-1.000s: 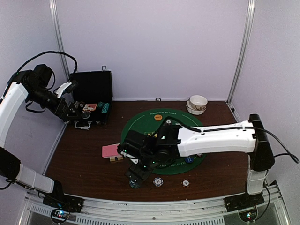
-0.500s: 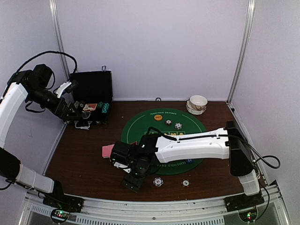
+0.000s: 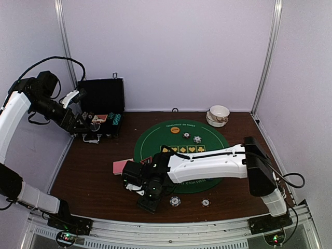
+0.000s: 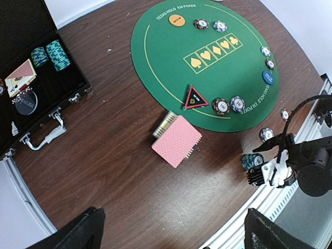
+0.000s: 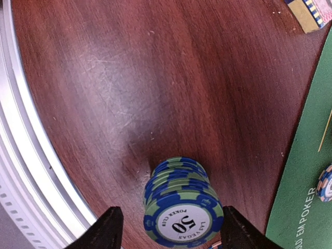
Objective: Distribute texas hold em gaming equipment
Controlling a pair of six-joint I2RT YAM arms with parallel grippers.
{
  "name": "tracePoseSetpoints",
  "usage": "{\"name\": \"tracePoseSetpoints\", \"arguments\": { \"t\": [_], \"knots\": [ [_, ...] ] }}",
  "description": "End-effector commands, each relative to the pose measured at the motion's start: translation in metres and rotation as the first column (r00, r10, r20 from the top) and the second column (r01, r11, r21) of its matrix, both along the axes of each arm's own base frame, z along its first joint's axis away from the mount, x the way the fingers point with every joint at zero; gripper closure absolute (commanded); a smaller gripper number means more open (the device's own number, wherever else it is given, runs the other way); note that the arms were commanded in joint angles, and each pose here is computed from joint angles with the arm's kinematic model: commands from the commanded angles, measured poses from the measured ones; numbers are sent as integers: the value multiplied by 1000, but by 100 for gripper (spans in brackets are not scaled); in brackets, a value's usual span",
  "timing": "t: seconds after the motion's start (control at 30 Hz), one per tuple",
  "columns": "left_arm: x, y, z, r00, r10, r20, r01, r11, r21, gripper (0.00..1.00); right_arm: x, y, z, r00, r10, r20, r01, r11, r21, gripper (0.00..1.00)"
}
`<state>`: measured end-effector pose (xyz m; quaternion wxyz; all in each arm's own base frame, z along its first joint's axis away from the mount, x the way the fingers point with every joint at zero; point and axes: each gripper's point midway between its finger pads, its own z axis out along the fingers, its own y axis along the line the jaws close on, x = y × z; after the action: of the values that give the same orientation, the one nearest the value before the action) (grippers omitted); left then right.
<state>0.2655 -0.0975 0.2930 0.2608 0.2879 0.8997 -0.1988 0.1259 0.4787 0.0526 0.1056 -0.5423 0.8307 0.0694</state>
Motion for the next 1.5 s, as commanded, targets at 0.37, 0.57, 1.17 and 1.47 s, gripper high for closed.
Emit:
{"name": "tracePoseSetpoints", "arguments": {
  "t": [0.37,0.57,1.17,1.47],
  "knots": [
    [-2,0,10,999,-6,41,5,1000,6,2,7,6,14,1000,-7,18,6,1000,27,37],
    [-3,0,10,999,-6,43,5,1000,9,3,9,6,14,1000,-11,29,10,1000,25,38],
    [-1,-1,11,999,-7,44,7,1000,5,2,26,-2,31,997,-49,56,47,998,33,90],
    [1,0,15,998,-5,55,5,1000,7,2,76,-29,121,972,-177,152,154,976,156,96]
  ]
}}
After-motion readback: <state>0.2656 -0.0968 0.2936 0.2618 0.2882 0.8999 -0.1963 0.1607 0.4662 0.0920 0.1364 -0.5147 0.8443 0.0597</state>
